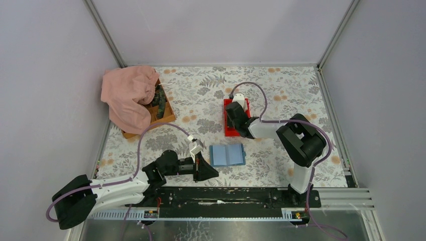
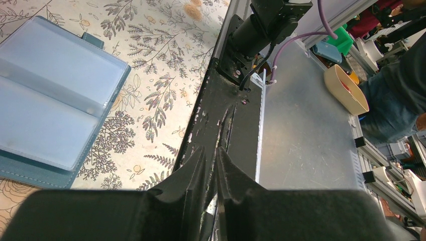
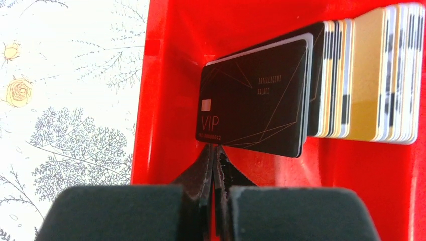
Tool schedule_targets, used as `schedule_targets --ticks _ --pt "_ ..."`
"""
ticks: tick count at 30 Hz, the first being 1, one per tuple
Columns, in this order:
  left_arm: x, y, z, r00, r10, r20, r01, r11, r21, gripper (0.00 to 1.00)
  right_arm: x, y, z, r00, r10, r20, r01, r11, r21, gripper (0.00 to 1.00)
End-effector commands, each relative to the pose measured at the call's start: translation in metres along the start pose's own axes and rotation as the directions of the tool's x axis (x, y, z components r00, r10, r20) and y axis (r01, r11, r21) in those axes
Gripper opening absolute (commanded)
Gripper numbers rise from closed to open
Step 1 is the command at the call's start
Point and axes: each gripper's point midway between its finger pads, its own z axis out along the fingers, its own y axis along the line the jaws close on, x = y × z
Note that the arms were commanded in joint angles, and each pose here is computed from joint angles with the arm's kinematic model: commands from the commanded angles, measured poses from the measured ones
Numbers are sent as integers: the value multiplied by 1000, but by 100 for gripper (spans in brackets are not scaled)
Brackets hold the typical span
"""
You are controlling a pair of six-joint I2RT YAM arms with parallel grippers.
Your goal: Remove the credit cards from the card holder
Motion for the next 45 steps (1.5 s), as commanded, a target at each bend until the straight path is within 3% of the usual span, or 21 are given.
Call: schedule_targets --ticks 1,12,23,27,29,33,35,40,45 --pt "1 -1 0 1000 11 5 -11 1000 5 19 -26 -3 5 999 -7 37 7 1000 15 0" --pt "2 -1 0 1000 9 1 -9 1000 6 19 -52 -10 4 997 -14 80 12 999 30 0" --pt "-1 2 2 1000 10 9 -9 1000 -8 20 -46 13 -43 997 13 78 1 983 -181 0" --pt "-6 13 4 999 -21 35 23 997 -76 31 -50 17 -74 993 -6 117 30 978 -206 0" --pt "-8 25 4 998 -40 55 47 989 -142 42 -53 17 -90 989 6 147 25 978 -209 6" --pt "-16 43 -1 990 -71 119 99 963 -251 60 -46 38 -126 983 -28 181 74 965 -253 41" --pt "-20 60 -9 979 -100 175 156 926 -345 73 -34 50 -140 977 -86 196 130 965 -226 52" --pt "-23 99 -43 952 -129 278 272 772 -574 77 12 66 -159 970 -176 170 206 962 -180 56" --pt "-27 105 -66 941 -100 324 294 718 -631 76 61 63 -153 974 -213 83 224 958 -178 58"
